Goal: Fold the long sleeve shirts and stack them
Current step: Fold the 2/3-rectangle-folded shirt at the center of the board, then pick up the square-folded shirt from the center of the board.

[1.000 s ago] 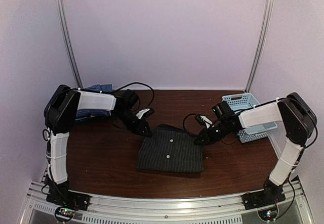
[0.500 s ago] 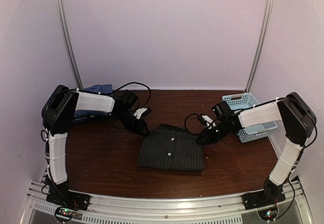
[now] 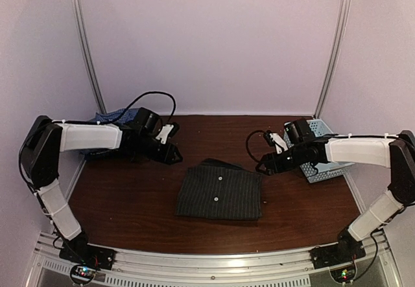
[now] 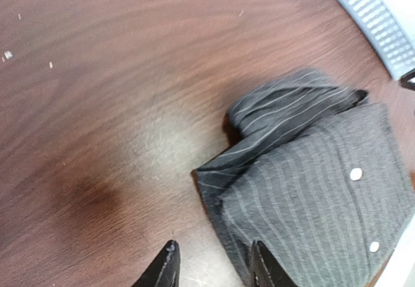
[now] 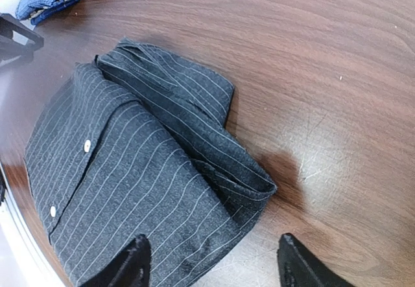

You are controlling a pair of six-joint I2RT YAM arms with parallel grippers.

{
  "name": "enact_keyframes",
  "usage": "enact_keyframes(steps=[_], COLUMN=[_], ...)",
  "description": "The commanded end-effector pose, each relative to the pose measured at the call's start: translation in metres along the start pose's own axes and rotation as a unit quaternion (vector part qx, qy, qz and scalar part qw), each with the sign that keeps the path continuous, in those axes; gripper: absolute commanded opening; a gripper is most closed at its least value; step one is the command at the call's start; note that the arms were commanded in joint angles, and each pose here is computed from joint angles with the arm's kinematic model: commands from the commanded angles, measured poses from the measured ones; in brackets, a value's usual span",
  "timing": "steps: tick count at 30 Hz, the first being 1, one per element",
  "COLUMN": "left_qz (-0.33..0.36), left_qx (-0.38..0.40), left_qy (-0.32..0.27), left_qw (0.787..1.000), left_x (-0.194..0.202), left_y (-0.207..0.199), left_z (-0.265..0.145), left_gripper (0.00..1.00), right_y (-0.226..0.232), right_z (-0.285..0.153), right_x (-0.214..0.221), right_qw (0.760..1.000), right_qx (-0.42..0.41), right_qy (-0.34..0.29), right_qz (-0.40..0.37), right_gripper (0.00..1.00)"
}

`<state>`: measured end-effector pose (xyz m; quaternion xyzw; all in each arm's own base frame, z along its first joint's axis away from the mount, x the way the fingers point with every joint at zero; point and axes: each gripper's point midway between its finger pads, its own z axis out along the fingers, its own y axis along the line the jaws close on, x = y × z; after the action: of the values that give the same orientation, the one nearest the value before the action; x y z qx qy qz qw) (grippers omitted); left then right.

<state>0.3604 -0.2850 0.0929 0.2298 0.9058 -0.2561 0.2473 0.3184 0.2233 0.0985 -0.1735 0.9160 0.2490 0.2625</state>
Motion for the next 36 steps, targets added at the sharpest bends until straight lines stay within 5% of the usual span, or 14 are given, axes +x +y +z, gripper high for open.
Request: enact_keyframes(steps=[1,14,26,36], left_qz=[0.008,0.048,0.057,0.053], left_qx=[0.050,0.128,0.104,0.105], left_qy=[-0.068,-0.127,-0.082,-0.071], left_qw=[0.996,0.982,0.989,0.990], left_x=[-0.014,0.044,0.106,0.117], left_y=[-0.031,-0.126,-0.141,-0.143], left_z=[-0.018,-0.030,0.002,0.010], left_gripper=[0.38,0.39,0.38,0.38], right_y=[0.007,0.034,0.043,0.050], right_z=[-0.007,0.052,0.126,0.135], right_x=[-0.020,-0.075,-0.076,-0.037], right_qw=[1.000,0.993,0.975,0.958], right_qx=[-0.007,-0.112,-0.212,-0.262], right_qy=[-0.017,-0.011,0.059,0.118], right_qz=[-0.012,-0.023,-0.017,-0.007], right_gripper=[0.72,0.82,0.87,0.87])
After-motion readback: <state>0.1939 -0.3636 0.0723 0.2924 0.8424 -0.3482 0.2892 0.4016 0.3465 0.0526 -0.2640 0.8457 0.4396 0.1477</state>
